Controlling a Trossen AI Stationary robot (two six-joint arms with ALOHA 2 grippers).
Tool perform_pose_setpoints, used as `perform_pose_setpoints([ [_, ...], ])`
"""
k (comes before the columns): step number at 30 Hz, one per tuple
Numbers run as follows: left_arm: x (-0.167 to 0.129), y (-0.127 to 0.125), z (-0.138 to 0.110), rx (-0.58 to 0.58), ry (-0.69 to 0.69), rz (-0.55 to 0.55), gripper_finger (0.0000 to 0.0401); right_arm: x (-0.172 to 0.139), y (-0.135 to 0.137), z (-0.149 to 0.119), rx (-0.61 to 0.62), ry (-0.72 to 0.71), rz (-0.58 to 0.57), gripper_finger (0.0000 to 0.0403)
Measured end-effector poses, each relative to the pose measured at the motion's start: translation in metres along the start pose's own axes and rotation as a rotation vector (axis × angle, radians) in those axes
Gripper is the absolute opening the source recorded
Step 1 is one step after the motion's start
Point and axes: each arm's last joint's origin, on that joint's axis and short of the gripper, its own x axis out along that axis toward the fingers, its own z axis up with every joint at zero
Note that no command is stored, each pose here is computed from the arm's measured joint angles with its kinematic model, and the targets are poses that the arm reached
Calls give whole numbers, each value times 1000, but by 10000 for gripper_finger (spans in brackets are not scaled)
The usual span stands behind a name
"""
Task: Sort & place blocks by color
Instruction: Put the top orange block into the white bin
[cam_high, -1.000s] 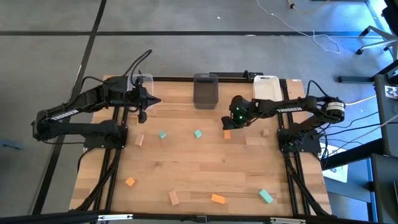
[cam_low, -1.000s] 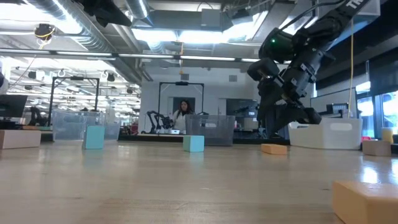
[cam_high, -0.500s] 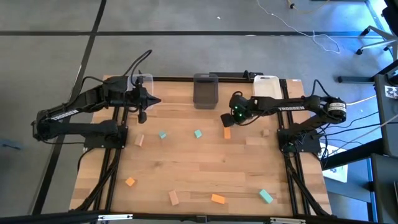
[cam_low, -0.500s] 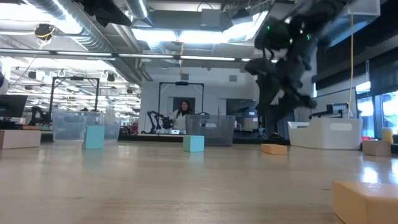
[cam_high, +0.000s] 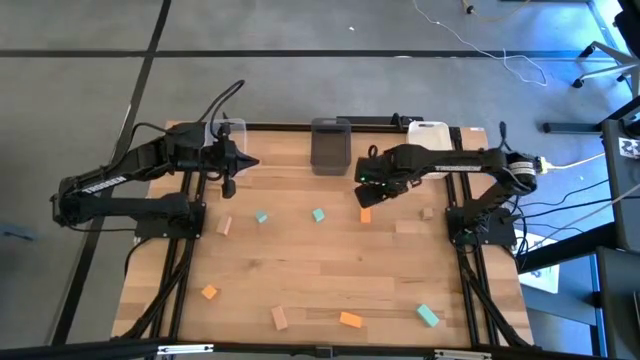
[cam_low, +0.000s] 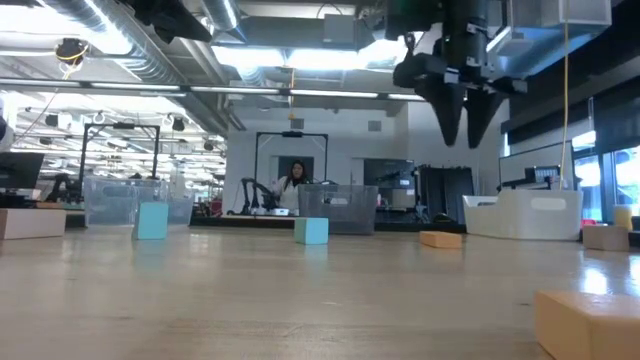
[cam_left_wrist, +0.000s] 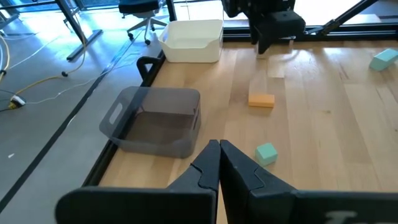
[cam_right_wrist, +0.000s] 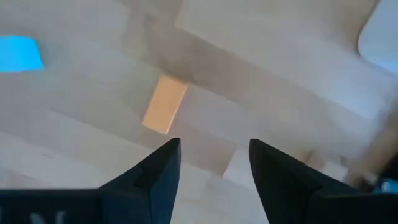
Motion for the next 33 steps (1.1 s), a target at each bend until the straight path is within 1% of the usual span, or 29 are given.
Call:
perform_pose_setpoints([
  [3, 0, 0, 0, 0, 0, 0, 0, 7, 12, 3, 9, 70, -6, 191],
  [6, 0, 0, 0, 0, 0, 0, 0, 14, 22, 7, -26, 127, 35, 191],
  [11, 0, 0, 0, 0, 0, 0, 0, 24, 37, 14, -44, 102, 106, 191],
  [14, 0, 0, 0, 0, 0, 0, 0, 28, 45, 18, -45, 66, 167, 191],
  [18, 0, 0, 0, 0, 0, 0, 0, 26, 54, 24, -34, -2, 256, 190],
  [20, 0, 0, 0, 0, 0, 0, 0, 25, 56, 24, -35, 12, 288, 190],
  [22, 0, 0, 0, 1, 0, 0, 0, 25, 57, 23, -47, 72, 323, 190],
  [24, 0, 0, 0, 1, 0, 0, 0, 25, 55, 23, -45, 102, 322, 190],
  [28, 0, 0, 0, 1, 0, 0, 0, 26, 50, 23, 32, 134, 276, 190],
  [31, 0, 0, 0, 4, 0, 0, 0, 27, 47, 23, 83, 125, 228, 190],
  [33, 0, 0, 0, 18, 0, 0, 0, 28, 45, 23, 87, 111, 208, 190],
])
